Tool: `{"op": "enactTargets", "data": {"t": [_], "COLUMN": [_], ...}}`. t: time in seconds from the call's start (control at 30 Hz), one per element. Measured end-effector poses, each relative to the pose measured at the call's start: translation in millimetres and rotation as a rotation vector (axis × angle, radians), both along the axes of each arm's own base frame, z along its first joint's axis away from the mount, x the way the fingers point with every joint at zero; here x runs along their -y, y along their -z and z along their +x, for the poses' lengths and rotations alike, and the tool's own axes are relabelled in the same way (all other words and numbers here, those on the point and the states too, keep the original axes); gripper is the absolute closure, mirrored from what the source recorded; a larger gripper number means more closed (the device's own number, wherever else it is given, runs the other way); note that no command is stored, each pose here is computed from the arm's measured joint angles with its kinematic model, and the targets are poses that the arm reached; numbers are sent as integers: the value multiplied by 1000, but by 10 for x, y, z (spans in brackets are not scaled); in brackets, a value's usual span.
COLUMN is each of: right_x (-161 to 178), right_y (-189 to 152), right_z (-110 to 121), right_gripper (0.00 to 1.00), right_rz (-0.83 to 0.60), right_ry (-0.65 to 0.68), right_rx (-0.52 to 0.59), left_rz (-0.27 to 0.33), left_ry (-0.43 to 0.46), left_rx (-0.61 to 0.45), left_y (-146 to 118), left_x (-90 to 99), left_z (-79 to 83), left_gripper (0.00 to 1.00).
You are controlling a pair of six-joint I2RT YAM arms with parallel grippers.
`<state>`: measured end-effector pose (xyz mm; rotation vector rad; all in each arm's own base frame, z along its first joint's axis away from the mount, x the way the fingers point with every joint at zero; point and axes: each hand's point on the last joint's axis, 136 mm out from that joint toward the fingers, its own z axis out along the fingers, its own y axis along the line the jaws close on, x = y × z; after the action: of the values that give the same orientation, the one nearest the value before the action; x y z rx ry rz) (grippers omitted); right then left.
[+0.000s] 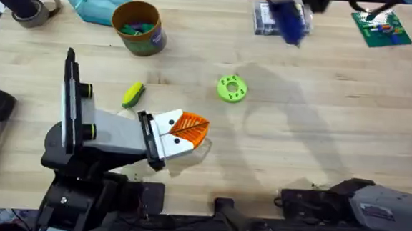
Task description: Pick up the gripper from the table and insert it into the empty holder that is missing its gripper. Then pick up a screw, insert it into the mounting hole, and use the screwdriver to tighten it. Finally, clean up the table by picking up the vegetable and placing it into the bucket.
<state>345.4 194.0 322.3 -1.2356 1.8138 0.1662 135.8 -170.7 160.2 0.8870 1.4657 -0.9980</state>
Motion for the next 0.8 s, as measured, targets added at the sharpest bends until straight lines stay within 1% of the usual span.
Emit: {"op": "enactTargets", "data": {"t": [0.1, 0.2, 0.27, 0.4, 0.47, 0.63, 0.8], "right_x": [230, 358, 432, 588, 631, 697, 898], "right_y": [244, 478, 700, 1146, 1297, 1534, 1880], "right_z": [7, 21, -29, -240, -265, -139, 77], "right_gripper": [955, 953, 954, 955, 955, 955, 955], "right_rz": [-142, -231, -289, -395, -421, -431, -485], "right_ry": [51, 70, 70, 59, 58, 67, 103], "right_rx": [-39, -100, -183, -392, -457, -516, -568], "left_rz": [0, 0, 0, 0, 0, 0, 0], "left_ry": [0, 0, 0, 0, 0, 0, 0], "left_rx": [0, 0, 0, 0, 0, 0, 0], "left_y": [-1, 0, 0, 0, -1, -1, -1], "left_x": [0, 0, 0, 0, 0, 0, 0], "left_z": [0, 0, 0, 0, 0, 0, 0], "left_gripper": [982, 982, 982, 982, 982, 982, 982]}}
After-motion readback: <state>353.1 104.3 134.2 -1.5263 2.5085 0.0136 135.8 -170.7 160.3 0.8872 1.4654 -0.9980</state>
